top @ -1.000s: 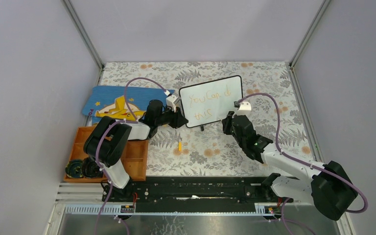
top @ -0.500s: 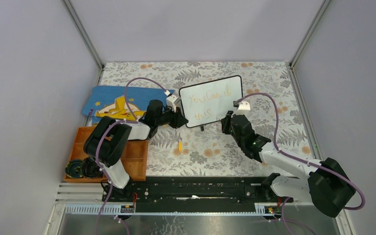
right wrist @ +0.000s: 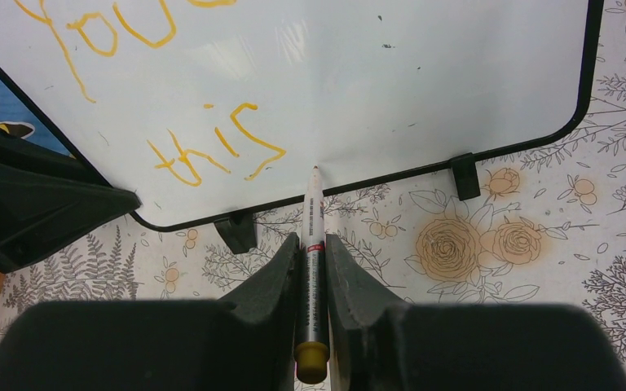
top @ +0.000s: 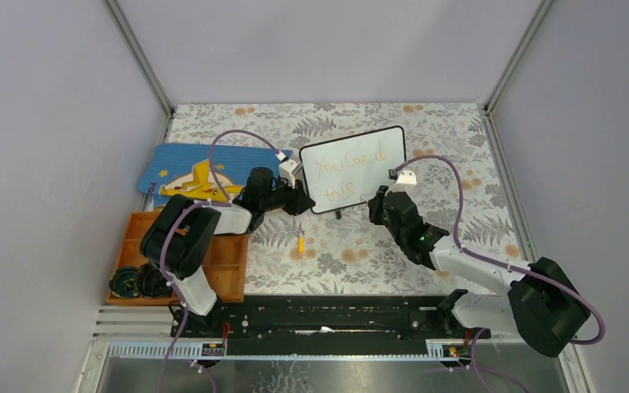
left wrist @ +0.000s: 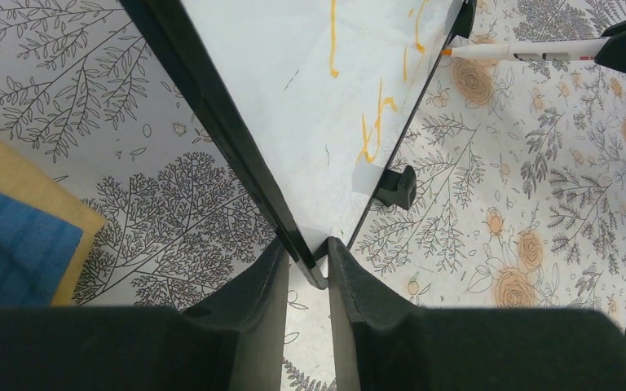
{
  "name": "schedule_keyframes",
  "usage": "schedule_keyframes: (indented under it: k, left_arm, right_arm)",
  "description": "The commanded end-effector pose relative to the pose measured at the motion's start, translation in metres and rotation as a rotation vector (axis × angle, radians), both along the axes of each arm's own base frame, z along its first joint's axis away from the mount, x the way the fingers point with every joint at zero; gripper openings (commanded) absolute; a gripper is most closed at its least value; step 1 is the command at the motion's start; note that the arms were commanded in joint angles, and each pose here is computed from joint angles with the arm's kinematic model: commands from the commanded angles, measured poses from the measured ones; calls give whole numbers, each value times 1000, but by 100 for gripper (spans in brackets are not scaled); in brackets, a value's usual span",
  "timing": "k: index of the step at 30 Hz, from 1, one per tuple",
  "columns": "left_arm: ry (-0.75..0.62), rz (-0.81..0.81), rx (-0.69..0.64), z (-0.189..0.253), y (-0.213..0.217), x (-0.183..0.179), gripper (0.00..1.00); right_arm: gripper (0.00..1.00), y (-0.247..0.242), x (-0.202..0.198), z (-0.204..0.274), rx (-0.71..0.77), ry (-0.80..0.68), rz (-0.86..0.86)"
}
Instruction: Write a sentence on the whiteboard
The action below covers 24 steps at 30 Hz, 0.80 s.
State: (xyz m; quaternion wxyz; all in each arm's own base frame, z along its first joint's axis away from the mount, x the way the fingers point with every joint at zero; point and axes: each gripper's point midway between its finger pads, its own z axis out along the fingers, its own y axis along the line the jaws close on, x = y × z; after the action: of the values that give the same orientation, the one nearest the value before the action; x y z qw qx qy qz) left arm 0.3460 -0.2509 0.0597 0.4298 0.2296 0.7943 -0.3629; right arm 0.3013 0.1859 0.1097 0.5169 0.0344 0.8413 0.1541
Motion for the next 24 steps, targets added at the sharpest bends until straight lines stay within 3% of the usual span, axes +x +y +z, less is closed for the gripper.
schedule_keyframes:
  k: [1,24]
  left_arm:
    - [-47,6,24,7,1,5,30]
    - [-49,2,29,6,0,4,30]
  right_arm:
    - [0,7,16,29,72,-75,-31]
    - [0,7,20,22,57,-66,-49]
